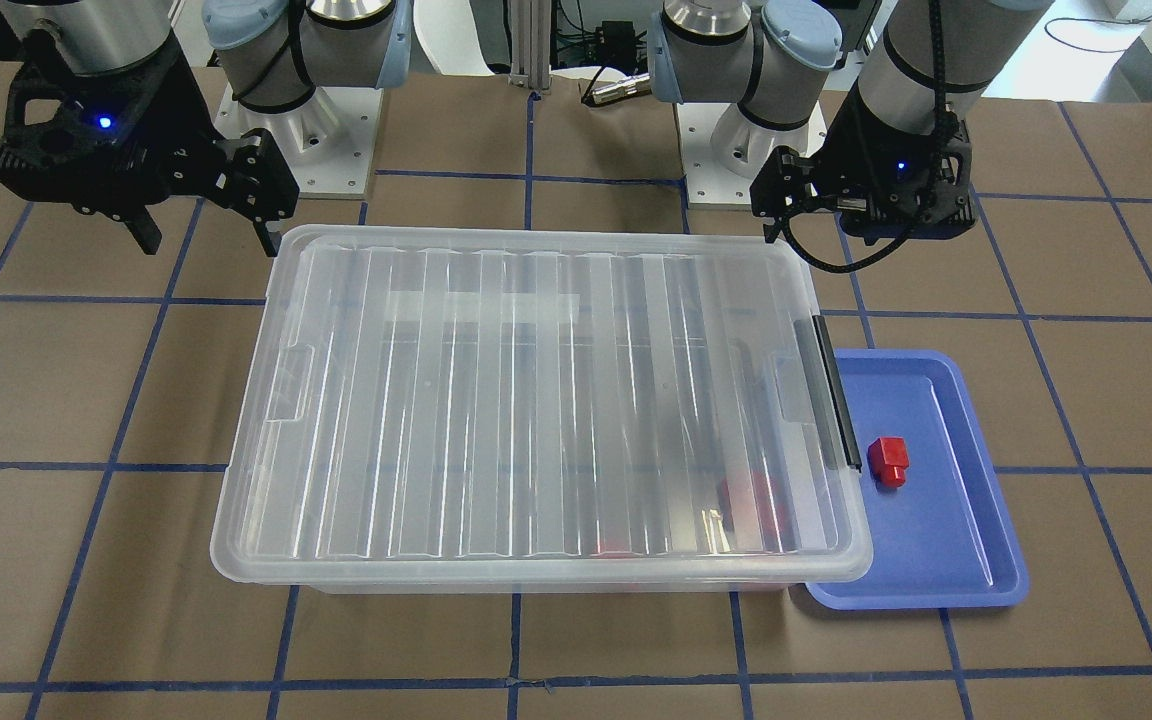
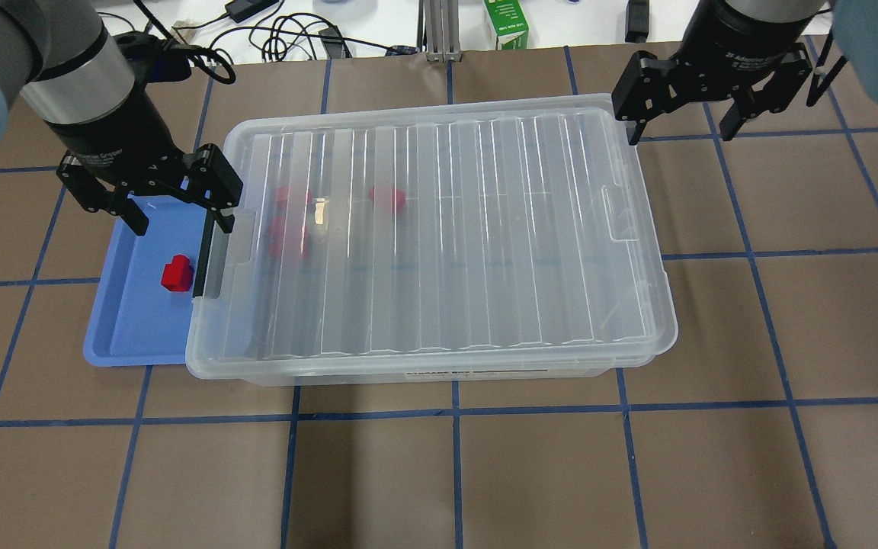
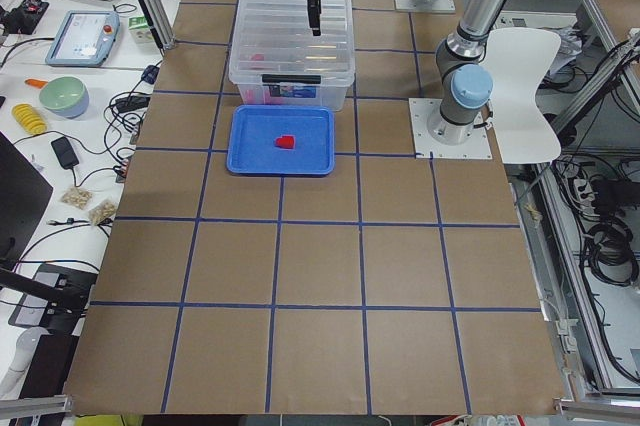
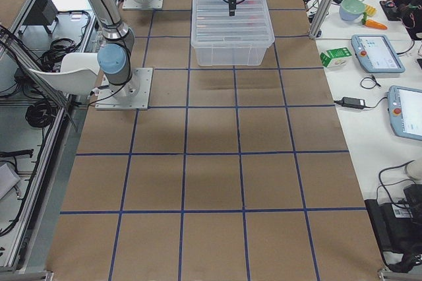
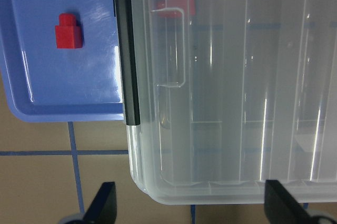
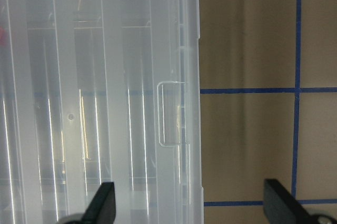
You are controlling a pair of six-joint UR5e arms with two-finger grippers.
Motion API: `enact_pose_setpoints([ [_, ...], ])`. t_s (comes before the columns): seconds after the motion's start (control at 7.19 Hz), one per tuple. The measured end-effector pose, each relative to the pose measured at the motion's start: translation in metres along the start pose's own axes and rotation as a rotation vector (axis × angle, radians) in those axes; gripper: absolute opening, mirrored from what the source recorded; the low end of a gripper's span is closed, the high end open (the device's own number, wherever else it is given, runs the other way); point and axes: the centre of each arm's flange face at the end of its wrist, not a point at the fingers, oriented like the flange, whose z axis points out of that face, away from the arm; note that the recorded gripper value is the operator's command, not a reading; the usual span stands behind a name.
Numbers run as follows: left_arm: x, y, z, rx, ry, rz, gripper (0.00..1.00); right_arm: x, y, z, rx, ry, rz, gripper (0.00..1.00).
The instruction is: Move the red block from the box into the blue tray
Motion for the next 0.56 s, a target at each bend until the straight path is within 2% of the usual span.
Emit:
enact_pose_setpoints([
  [0.56,-0.0007,-0.0003,0.0003,-0.001,-0.001,-0.001,1.0,-0.0047,-0.003,0.0026,-0.006,0.0,-0.002,1.0],
])
